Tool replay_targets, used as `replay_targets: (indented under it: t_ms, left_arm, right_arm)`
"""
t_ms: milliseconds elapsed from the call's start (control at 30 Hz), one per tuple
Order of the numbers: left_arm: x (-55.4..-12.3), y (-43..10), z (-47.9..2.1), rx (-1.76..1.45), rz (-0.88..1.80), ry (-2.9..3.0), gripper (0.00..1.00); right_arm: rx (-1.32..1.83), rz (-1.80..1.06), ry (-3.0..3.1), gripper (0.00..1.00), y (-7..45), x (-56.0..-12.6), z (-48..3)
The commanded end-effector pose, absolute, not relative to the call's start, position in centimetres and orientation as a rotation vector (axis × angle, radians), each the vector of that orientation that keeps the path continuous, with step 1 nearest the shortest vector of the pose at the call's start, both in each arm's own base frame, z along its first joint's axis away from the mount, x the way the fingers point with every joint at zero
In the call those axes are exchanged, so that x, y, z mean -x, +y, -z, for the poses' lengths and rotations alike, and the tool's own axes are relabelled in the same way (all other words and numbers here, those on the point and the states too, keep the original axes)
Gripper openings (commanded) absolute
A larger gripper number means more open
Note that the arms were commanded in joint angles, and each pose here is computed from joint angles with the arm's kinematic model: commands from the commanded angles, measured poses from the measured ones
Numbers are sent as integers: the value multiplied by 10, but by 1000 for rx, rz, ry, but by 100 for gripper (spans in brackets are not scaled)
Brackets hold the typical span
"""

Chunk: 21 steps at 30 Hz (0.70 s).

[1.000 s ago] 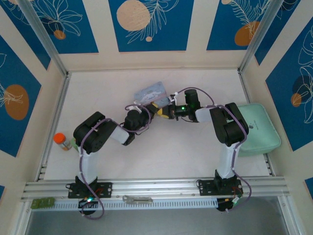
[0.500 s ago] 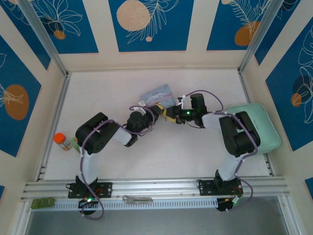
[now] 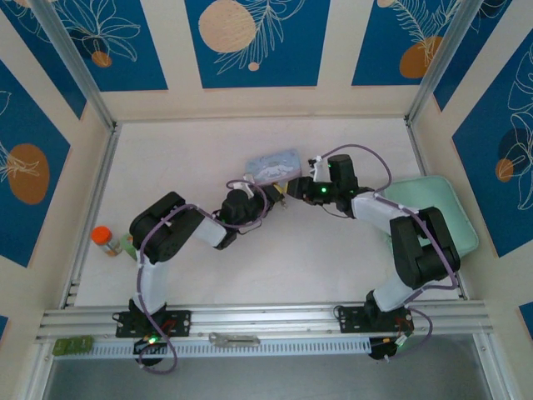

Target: Unlock the padlock with the key

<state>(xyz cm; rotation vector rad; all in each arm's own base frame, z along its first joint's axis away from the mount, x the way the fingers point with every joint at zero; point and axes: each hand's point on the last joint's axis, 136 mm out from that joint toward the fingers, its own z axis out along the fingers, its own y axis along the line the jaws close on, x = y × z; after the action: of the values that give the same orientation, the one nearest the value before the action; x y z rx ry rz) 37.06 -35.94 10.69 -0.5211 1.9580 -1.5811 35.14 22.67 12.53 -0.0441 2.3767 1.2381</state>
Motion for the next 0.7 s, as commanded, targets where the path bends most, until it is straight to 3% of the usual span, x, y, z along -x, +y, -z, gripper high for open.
replay_targets:
  t_ms: [0,333,467,667]
  left_arm:
    - [-371,-371,-144,439,1675,1852,0]
    - [-366,-370,-152,432,1747,1792,0]
    - [-365,-367,-151,453,1760,1782,0]
    - [-366,-365,-152,466,1756,1766,0]
  right_arm:
    - [96,-1231,2388,43,229,-343,-127]
    - [17,-1419,2345,42,244,-341,-115]
    - [24,-1500,2321,31,253,-343,-117]
    - [6,-1544,2330,27,253,-338,-109]
